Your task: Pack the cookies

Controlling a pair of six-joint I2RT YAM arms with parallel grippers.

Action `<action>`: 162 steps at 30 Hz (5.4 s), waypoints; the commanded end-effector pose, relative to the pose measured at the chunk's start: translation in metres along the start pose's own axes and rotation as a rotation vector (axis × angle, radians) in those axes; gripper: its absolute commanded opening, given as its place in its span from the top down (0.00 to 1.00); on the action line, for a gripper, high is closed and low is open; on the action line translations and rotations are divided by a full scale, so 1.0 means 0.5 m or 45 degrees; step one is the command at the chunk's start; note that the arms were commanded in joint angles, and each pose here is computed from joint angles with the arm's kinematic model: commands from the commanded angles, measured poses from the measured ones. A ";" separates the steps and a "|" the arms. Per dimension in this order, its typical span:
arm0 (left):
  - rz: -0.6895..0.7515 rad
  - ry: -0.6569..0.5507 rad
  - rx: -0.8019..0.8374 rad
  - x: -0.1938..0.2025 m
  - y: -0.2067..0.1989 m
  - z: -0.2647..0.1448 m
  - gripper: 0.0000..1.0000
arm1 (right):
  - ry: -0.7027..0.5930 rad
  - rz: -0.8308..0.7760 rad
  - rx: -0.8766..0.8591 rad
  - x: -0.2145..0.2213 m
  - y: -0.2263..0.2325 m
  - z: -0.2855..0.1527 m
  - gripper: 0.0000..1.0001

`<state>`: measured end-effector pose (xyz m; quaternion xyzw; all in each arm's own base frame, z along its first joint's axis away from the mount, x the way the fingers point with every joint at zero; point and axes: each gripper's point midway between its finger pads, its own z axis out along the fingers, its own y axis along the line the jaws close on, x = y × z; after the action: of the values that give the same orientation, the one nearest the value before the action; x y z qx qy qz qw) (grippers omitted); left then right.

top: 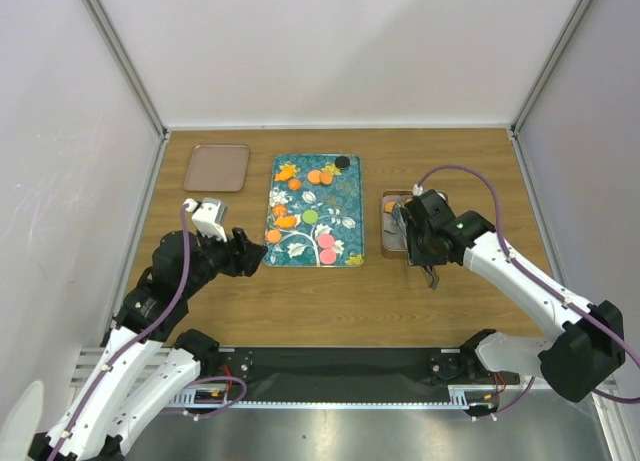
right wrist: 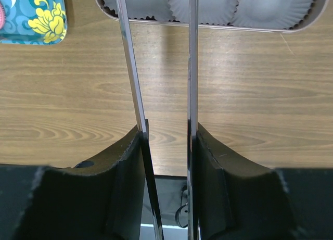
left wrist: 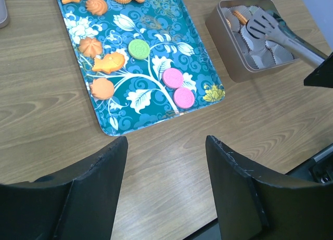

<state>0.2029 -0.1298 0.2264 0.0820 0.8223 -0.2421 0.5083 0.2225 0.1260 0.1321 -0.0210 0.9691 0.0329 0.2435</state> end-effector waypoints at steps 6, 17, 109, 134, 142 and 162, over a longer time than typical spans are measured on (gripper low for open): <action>0.018 -0.029 0.024 -0.013 -0.009 0.000 0.32 | -0.020 0.022 -0.050 -0.017 0.029 0.037 0.68; 0.016 -0.029 0.017 -0.013 -0.007 0.000 0.32 | 0.022 0.003 -0.047 -0.002 0.030 0.055 0.66; 0.015 -0.042 0.007 -0.016 -0.005 -0.003 0.32 | 0.040 -0.536 -0.185 -0.084 0.376 0.156 0.68; 0.018 -0.047 0.019 -0.016 -0.008 -0.004 0.32 | -0.020 -0.505 -0.180 -0.090 0.356 0.081 0.59; 0.018 -0.047 0.017 -0.017 -0.007 -0.005 0.32 | 0.021 -0.558 -0.178 -0.080 0.390 0.116 0.56; 0.017 -0.044 0.016 -0.016 -0.007 -0.004 0.32 | 0.050 -0.632 -0.148 -0.058 0.410 0.141 0.53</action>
<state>0.2030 -0.1283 0.2276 0.0799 0.8209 -0.2401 0.5120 0.2626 0.3294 0.0886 -0.2654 0.9409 0.0332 0.2077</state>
